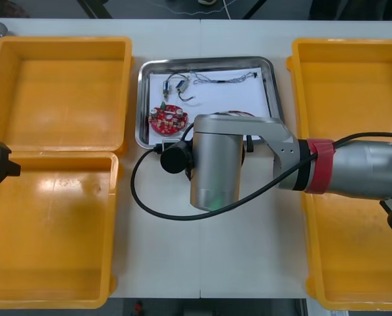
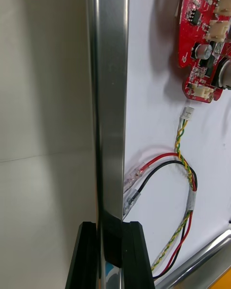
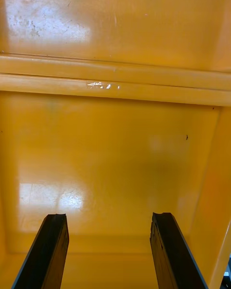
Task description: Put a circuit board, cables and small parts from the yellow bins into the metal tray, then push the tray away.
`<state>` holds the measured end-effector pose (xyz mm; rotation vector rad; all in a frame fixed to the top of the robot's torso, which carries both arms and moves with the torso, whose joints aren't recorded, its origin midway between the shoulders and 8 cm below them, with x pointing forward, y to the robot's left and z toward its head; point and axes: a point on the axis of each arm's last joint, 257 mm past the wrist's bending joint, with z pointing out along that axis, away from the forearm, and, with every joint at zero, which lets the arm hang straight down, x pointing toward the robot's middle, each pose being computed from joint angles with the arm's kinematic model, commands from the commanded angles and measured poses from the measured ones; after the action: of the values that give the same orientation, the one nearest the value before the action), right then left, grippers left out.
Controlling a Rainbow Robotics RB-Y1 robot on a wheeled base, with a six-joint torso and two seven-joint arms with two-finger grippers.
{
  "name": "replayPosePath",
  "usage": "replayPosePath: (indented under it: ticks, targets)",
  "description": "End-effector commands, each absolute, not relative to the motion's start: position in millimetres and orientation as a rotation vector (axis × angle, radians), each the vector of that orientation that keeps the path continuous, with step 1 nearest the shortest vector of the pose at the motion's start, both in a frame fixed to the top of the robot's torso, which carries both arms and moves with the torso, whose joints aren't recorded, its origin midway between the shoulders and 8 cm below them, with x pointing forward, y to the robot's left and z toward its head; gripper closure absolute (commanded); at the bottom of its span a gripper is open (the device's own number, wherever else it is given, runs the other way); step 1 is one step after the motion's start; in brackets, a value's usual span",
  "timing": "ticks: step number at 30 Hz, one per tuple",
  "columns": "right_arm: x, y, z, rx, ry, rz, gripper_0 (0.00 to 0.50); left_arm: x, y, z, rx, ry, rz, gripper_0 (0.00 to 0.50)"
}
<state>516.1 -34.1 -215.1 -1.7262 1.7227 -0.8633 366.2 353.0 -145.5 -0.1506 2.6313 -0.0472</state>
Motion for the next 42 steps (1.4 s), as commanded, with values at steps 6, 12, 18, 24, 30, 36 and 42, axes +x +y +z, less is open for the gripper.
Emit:
replayPosePath:
  ticks: [6, 12, 18, 24, 30, 36, 42]
  targets:
    - [552, 3, -180, -1.641, 1.648, -0.805, 0.486, 361, 366, -134, -0.076, 2.615, 0.033, 0.0]
    - [573, 8, -168, -1.612, 1.616, -0.788, 0.483, 361, 366, -134, -0.076, 2.615, 0.033, 0.0]
    - [591, 5, -159, -1.594, 1.59, -0.809, 0.485, 361, 366, -134, -0.076, 2.615, 0.033, 0.0]
    - [612, 6, -150, -1.579, 1.545, -0.802, 0.484, 361, 366, -134, -0.076, 2.615, 0.033, 0.0]
    - [626, 6, -144, -1.562, 1.517, -0.802, 0.483, 361, 366, -134, -0.076, 2.615, 0.033, 0.0]
    - [638, 3, -143, -1.556, 1.495, -0.806, 0.484, 361, 366, -134, -0.076, 2.615, 0.033, 0.0]
    - [644, 2, -140, -1.55, 1.485, -0.807, 0.277, 361, 366, -134, -0.076, 2.615, 0.033, 0.0]
